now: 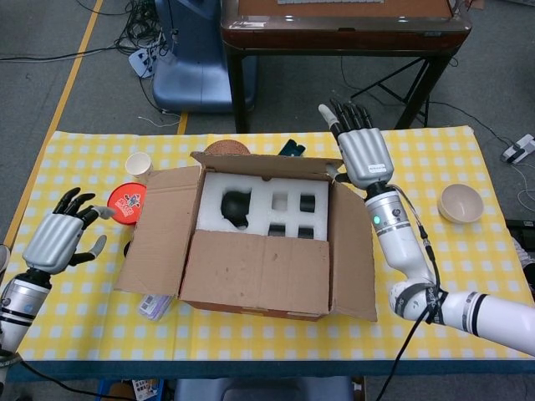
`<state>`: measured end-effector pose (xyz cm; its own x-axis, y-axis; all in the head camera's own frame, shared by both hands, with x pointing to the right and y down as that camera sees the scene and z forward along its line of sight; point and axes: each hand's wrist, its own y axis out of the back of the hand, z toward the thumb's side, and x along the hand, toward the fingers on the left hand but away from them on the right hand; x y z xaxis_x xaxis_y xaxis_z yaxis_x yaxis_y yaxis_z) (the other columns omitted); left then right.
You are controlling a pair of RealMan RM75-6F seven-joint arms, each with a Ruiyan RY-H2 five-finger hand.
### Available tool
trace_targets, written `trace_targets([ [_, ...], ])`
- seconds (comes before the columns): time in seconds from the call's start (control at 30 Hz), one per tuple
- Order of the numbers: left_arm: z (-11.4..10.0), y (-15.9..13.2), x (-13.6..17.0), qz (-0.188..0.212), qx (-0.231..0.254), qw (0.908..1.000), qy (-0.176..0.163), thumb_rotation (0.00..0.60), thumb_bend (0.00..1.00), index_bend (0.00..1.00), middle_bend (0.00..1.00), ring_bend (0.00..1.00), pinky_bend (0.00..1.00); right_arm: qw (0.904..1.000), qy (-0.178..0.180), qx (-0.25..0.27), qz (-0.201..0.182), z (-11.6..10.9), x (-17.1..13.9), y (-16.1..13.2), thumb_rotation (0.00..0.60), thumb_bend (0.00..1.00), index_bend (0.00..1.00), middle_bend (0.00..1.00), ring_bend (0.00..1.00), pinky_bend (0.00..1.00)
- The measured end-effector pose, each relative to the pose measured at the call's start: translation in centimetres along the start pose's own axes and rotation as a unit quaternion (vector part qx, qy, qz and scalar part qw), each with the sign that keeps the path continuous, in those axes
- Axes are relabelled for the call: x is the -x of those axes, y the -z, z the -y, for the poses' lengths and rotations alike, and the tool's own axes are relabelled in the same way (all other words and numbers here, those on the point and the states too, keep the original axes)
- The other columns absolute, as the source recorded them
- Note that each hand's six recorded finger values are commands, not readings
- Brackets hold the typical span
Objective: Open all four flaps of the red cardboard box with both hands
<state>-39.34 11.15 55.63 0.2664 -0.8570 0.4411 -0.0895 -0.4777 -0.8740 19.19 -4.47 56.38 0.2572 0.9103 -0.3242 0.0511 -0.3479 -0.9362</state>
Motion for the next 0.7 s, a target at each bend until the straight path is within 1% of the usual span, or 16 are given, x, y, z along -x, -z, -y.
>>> trace_targets([
  [0.3, -0.2, 0.7, 0.6, -0.006, -0.004, 1.0, 0.001, 0.6, 0.45, 0.37, 0.36, 0.13, 0.0, 0.9981, 0.007, 0.005, 0.061, 0.1, 3.7, 1.9, 0.6, 0.24, 0.0, 0.0, 0.0, 0.0],
  [0.5, -0.3, 1.3, 0.8, -0.013, -0.005, 0.9999, 0.0, 0.6, 0.45, 0.37, 0.36, 0.13, 0.0, 0.9937, -0.005, -0.02, 0.11, 1.7, 5.1, 3.6, 0.6, 0.24, 0.0, 0.0, 0.0, 0.0],
  [0.57, -0.4, 1.4, 0.9, -0.014, -0.008, 0.9999, 0.0, 0.6, 0.45, 0.37, 0.36, 0.13, 0.0, 0.9928, -0.01, -0.026, 0.116, 2.4, 5.2, 3.8, 0.6, 0.24, 0.0, 0.0, 0.0, 0.0],
  [0.7, -0.6, 1.6, 0.8, -0.015, -0.008, 0.9999, -0.001, 0.6, 0.45, 0.38, 0.36, 0.13, 0.0, 0.9933, -0.007, -0.023, 0.113, 2.1, 4.8, 4.0, 0.6, 0.24, 0.0, 0.0, 0.0, 0.0],
])
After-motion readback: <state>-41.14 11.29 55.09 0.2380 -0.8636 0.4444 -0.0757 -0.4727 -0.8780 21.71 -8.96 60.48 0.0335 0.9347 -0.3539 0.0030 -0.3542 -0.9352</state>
